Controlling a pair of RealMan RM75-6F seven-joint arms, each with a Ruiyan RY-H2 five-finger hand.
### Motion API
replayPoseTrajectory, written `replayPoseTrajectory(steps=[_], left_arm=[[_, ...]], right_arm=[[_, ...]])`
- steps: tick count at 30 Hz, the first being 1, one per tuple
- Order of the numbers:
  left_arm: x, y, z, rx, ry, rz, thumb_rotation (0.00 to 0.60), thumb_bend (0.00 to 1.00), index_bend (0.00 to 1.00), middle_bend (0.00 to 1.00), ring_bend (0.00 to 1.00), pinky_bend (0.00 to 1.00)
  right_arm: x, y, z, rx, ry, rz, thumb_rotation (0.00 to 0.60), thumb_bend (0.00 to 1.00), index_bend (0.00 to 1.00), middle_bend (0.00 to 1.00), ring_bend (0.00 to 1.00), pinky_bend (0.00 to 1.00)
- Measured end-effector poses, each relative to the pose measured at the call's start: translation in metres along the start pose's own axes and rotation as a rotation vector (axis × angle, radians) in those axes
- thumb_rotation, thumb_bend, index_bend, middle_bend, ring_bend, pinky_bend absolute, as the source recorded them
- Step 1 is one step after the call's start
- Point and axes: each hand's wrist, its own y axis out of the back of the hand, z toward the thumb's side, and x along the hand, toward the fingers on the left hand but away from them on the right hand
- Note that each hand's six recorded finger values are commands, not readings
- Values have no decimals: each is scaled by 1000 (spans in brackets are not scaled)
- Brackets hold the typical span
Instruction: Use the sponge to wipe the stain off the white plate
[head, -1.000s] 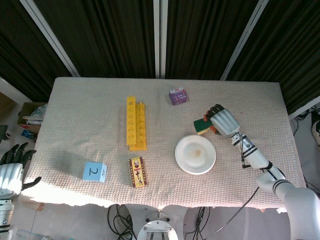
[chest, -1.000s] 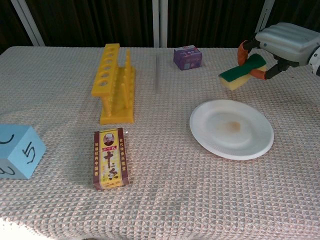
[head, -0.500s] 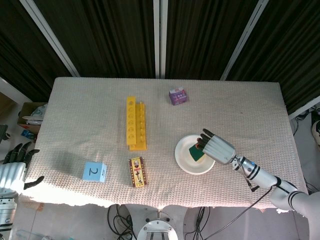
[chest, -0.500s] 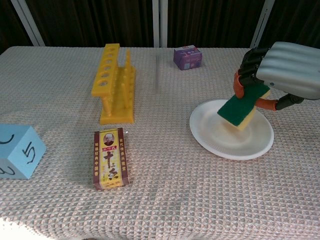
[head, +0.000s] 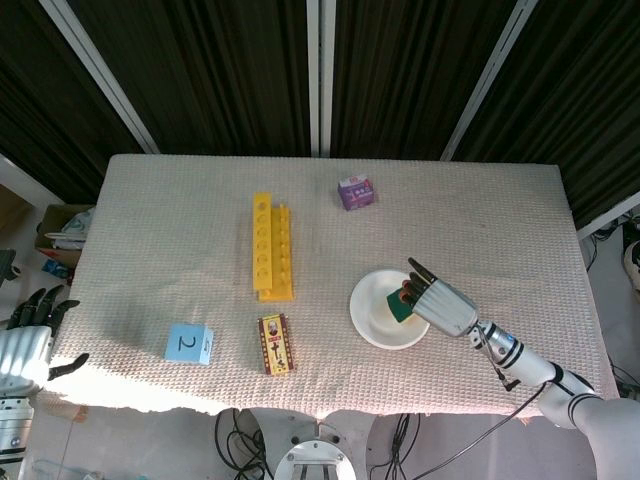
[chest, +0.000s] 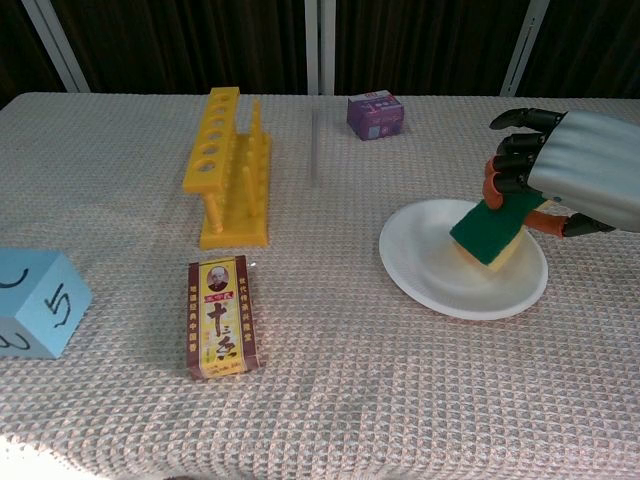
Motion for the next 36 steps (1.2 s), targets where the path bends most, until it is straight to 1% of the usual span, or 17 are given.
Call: replayPoseTrajectory(steps=[6,12,17,21,24,27,30,32,36], left_arm=[[0,-1,-2,-16,7,-8,600,90,228,75,54,145],[1,-1,-1,-19,0,-10,600,91,227,75,54,145],[1,0,-2,-16,1,-8,600,91,228,75,54,145],[2,0,-2,-9,-1,-8,600,91,227,75,54,145],[4,-1,1,-6,-7,-9,600,91,227,74,54,145],[6,-1,3,-7,-13,-9,600,91,227,75,54,145],[7,-2,5,-9,-20,-10,600,91,227,75,54,145],[7,-3,7,-10,-25,-12,600,91,227,75,54,145],[7,-3,8,-11,-26,-13,600,90,227,75,54,145]], right_arm=[[0,-14,13,15,-18,15,600,561,821,562,336,123],[-7,-19,25,-10,-23,13,600,560,822,562,336,120],[-11,-15,26,-15,-30,-19,600,561,823,564,335,104],[-11,-5,18,-25,-75,-69,600,561,824,564,336,102],[-5,0,9,-24,-105,-92,600,560,824,567,336,103],[9,0,0,-11,-120,-77,600,561,824,569,335,103],[18,-6,-3,-1,-126,-42,600,560,825,569,335,102],[21,-10,-3,-3,-126,-22,600,561,825,568,336,102],[15,-13,5,-13,-111,-20,600,561,825,568,336,101]])
